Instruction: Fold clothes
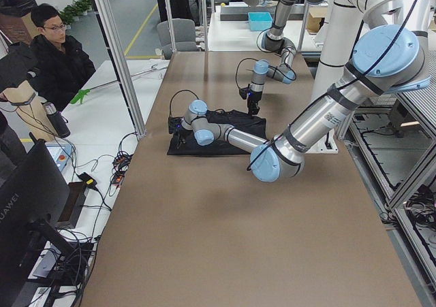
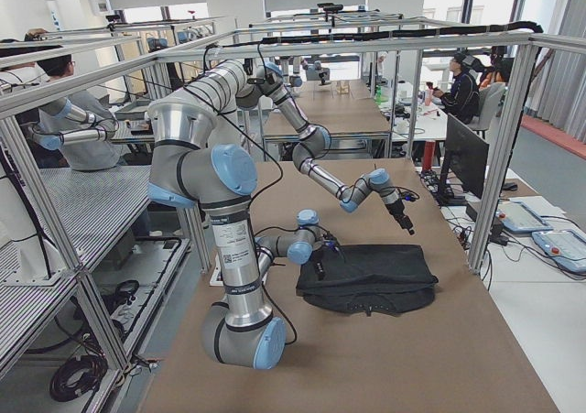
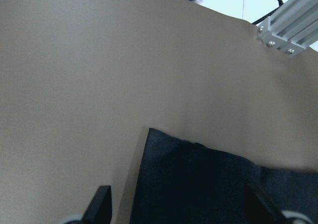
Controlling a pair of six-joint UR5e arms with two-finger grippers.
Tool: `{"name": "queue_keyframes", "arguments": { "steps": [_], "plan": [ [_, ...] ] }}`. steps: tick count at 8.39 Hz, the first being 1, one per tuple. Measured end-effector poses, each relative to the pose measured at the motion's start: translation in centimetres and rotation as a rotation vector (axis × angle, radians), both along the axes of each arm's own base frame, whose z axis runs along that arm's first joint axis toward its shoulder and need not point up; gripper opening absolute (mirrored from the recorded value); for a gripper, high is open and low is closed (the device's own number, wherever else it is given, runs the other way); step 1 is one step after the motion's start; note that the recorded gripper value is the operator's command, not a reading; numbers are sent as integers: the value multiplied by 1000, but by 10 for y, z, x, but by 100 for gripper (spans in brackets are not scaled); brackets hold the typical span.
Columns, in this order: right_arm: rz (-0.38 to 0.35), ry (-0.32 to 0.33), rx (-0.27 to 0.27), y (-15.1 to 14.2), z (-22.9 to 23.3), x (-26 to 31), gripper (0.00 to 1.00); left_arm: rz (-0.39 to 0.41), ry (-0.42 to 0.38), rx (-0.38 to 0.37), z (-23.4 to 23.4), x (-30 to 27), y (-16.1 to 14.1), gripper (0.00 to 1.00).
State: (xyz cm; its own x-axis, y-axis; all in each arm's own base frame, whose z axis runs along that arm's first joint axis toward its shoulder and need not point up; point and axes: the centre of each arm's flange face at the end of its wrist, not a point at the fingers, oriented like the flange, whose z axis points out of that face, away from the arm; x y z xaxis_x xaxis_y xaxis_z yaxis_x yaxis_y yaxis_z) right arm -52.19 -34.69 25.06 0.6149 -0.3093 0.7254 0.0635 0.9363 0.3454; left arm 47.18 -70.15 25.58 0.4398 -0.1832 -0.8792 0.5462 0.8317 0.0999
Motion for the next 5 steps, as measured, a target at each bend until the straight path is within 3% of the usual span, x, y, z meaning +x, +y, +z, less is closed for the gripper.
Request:
{"name": "queue_keyframes", "arguments": {
  "steps": [2,3,4,5],
  "plan": [
    [-68,43,28,10,11,-26,37,-6,5,-2,-1,0,2,94],
    [-83,53,31,13,15,-30,11,-8,9,3,-3,-1,4,94],
    [-91,59,31,15,15,-32,0,-11,12,10,-6,2,8,94],
    [-96,65,29,16,15,-32,0,-14,10,17,-8,9,13,94]
  ]
}}
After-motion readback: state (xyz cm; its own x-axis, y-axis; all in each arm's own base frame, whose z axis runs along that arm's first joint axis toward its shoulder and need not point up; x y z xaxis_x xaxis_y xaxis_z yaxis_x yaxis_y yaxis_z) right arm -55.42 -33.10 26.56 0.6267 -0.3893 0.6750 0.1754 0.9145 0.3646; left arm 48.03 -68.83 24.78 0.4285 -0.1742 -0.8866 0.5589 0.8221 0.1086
